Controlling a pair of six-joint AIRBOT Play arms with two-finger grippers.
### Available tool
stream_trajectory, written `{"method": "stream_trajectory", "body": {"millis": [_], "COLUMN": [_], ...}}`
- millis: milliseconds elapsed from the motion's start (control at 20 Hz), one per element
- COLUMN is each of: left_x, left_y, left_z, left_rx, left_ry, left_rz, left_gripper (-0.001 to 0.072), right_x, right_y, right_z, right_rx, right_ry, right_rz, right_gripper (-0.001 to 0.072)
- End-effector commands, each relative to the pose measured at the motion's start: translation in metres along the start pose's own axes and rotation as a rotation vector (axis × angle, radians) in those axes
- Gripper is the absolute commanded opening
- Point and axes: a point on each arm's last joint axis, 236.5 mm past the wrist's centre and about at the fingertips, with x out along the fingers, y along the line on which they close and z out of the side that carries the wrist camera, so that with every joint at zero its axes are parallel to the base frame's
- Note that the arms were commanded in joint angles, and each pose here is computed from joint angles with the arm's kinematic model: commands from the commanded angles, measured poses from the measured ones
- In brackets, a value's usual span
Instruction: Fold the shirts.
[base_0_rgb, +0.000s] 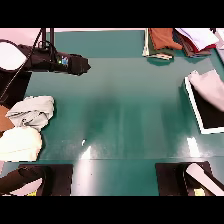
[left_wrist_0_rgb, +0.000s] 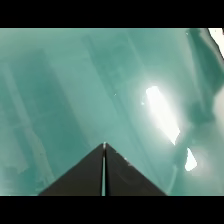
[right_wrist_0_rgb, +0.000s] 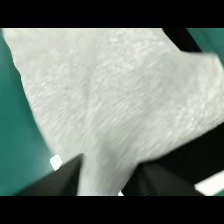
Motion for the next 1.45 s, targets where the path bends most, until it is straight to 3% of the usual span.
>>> {"method": "stream_trajectory", "body": {"millis": [0,150,250,450,700,750,800,850,900,950,1400], "left_x": [0.0,0.0,0.0,0.0,-0.001,-0.001,-0.001,-0.001,-0.001,-0.001,-0.001], "left_y": [0.0,0.0,0.0,0.001,0.001,0.0,0.0,0.0,0.0,0.0,0.0], "left_z": [0.0,0.0,0.0,0.009,0.014,0.016,0.018,0.019,0.02,0.02,0.02], "left_rx": [0.024,0.027,0.027,0.029,0.029,0.028,0.028,0.028,0.028,0.028,0.028], "left_ry": [0.001,0.001,0.001,-0.037,-0.057,-0.069,-0.076,-0.08,-0.083,-0.083,-0.083], "left_rz": [0.0,0.0,0.0,0.003,0.004,0.002,0.001,0.001,0.001,0.001,0.001], "left_gripper": [0.0019,0.0019,0.0019,0.002,0.0019,0.002,0.002,0.002,0.002,0.002,0.002], "right_x": [-0.001,-0.019,-0.038,-0.069,-0.071,-0.069,-0.067,-0.065,-0.064,-0.063,-0.061], "right_y": [-0.034,-0.044,-0.012,0.121,0.263,0.28,0.297,0.31,0.321,0.331,0.355], "right_z": [-0.048,-0.041,-0.011,0.02,-0.037,-0.052,-0.068,-0.082,-0.096,-0.107,-0.138], "right_rx": [0.117,0.162,0.142,-0.072,-0.447,-0.507,-0.565,-0.613,-0.657,-0.696,-0.76], "right_ry": [0.07,0.018,-0.092,-0.169,-0.028,0.003,0.04,0.068,0.093,0.113,0.16], "right_rz": [-0.049,-0.062,0.023,0.315,0.545,0.568,0.591,0.606,0.622,0.633,0.683], "right_gripper": [0.0537,0.0537,0.0535,0.0534,0.053,0.0504,0.0406,0.0278,0.0099,0.0014,0.0014]}}
